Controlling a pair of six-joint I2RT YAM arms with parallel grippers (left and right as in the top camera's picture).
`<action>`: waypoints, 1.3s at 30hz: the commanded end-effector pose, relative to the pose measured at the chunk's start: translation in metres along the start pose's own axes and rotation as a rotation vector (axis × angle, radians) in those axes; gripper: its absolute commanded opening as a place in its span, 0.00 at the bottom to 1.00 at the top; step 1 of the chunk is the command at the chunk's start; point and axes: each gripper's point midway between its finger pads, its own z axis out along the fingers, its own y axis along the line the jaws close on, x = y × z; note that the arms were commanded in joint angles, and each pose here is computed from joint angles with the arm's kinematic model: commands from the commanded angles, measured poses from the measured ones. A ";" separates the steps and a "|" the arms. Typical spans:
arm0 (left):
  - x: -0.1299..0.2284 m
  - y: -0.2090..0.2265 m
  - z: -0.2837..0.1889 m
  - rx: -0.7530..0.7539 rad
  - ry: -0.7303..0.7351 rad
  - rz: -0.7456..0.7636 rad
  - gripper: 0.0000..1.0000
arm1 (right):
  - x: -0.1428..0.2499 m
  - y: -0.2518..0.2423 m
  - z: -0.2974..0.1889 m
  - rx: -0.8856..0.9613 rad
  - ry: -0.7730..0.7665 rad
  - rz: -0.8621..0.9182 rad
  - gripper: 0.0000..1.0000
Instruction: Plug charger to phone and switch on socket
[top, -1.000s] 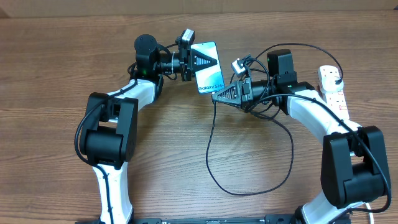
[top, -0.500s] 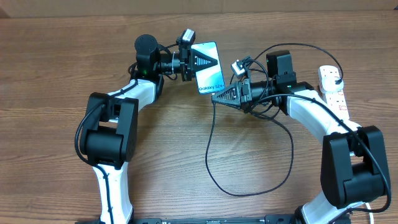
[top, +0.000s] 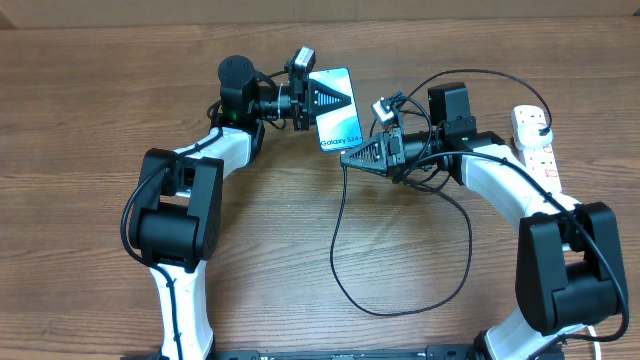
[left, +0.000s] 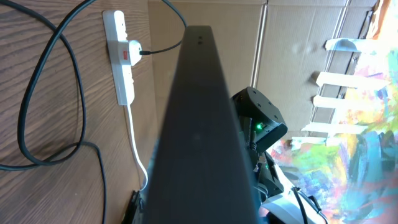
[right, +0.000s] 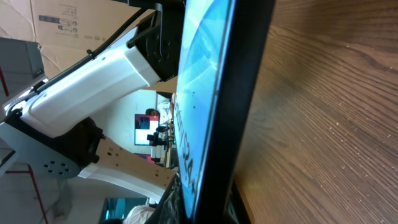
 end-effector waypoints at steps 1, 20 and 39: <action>0.004 -0.009 0.006 0.005 0.021 0.039 0.05 | -0.001 0.018 0.000 -0.038 0.014 -0.060 0.04; 0.004 -0.009 0.006 0.005 0.022 0.042 0.05 | -0.005 0.012 -0.001 -0.005 -0.006 -0.058 0.04; 0.004 -0.009 0.005 0.006 0.020 0.050 0.04 | -0.004 0.016 -0.001 -0.026 0.004 -0.064 0.04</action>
